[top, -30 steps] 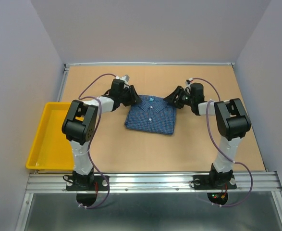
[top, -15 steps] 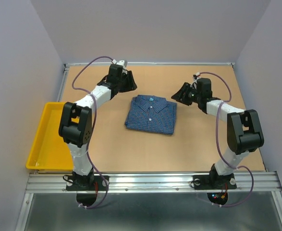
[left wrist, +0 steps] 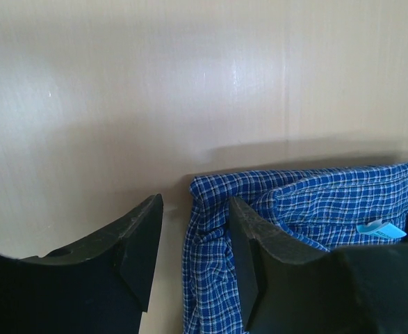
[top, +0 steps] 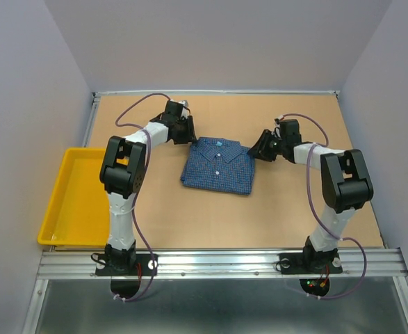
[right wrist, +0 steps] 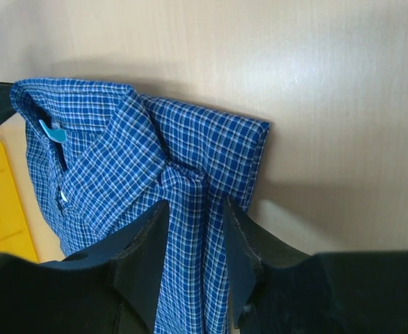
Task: Fold and stack the long sleeve shirts
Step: Fold the shirt
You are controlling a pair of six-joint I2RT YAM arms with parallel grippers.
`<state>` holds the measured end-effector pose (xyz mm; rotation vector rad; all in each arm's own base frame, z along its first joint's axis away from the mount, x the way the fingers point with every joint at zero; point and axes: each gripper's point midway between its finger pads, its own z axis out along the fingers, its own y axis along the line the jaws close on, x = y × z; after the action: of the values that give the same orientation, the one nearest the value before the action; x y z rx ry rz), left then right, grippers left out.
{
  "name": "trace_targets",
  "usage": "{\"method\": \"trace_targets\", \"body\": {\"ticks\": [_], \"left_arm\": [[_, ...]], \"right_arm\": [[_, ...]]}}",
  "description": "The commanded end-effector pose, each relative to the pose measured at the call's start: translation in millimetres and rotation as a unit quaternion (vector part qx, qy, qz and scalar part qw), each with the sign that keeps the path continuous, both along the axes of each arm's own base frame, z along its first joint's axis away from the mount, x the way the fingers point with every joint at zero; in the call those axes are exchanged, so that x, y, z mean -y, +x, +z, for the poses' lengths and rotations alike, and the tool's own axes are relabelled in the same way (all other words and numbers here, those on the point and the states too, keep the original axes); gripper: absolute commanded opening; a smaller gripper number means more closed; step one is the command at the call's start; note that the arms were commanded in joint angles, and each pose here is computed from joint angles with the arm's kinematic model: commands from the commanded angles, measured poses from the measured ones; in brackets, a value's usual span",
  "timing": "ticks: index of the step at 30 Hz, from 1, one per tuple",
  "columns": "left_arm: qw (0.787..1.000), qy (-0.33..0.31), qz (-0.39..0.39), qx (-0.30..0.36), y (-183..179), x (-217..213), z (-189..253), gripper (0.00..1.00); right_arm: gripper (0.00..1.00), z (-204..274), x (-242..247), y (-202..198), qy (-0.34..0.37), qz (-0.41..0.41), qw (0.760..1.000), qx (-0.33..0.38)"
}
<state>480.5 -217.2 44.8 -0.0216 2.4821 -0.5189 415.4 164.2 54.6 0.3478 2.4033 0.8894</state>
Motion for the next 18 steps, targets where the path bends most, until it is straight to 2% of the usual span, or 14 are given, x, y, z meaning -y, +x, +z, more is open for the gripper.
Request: {"method": "trace_targets", "body": {"ticks": [1,6,9,12,13,14,18], "left_arm": [[1.0,-0.014,-0.015,0.005,3,7,10,0.52],[1.0,-0.017,-0.017,-0.009,-2,9,0,0.46],[1.0,-0.019,-0.016,-0.016,-6,8,-6,0.36],[1.0,-0.017,-0.013,-0.016,-6,7,-7,0.35],[1.0,-0.016,-0.013,-0.018,-6,7,-9,0.15],[1.0,-0.017,-0.013,-0.016,-5,7,-7,0.09],[1.0,-0.015,-0.013,-0.021,-5,7,-9,0.07]], "right_arm": [[0.42,25,-9,22,0.01,0.016,0.999,0.041],[0.4,25,-15,26,0.015,0.024,0.999,0.041],[0.39,23,-18,27,0.017,0.028,0.999,0.039],[0.36,21,-20,28,0.019,0.03,0.999,0.036],[0.35,21,-21,27,0.02,0.031,0.999,0.036],[0.31,22,-22,28,0.02,0.031,0.999,0.037],[0.15,20,-20,27,0.017,0.032,0.999,0.036]]}}
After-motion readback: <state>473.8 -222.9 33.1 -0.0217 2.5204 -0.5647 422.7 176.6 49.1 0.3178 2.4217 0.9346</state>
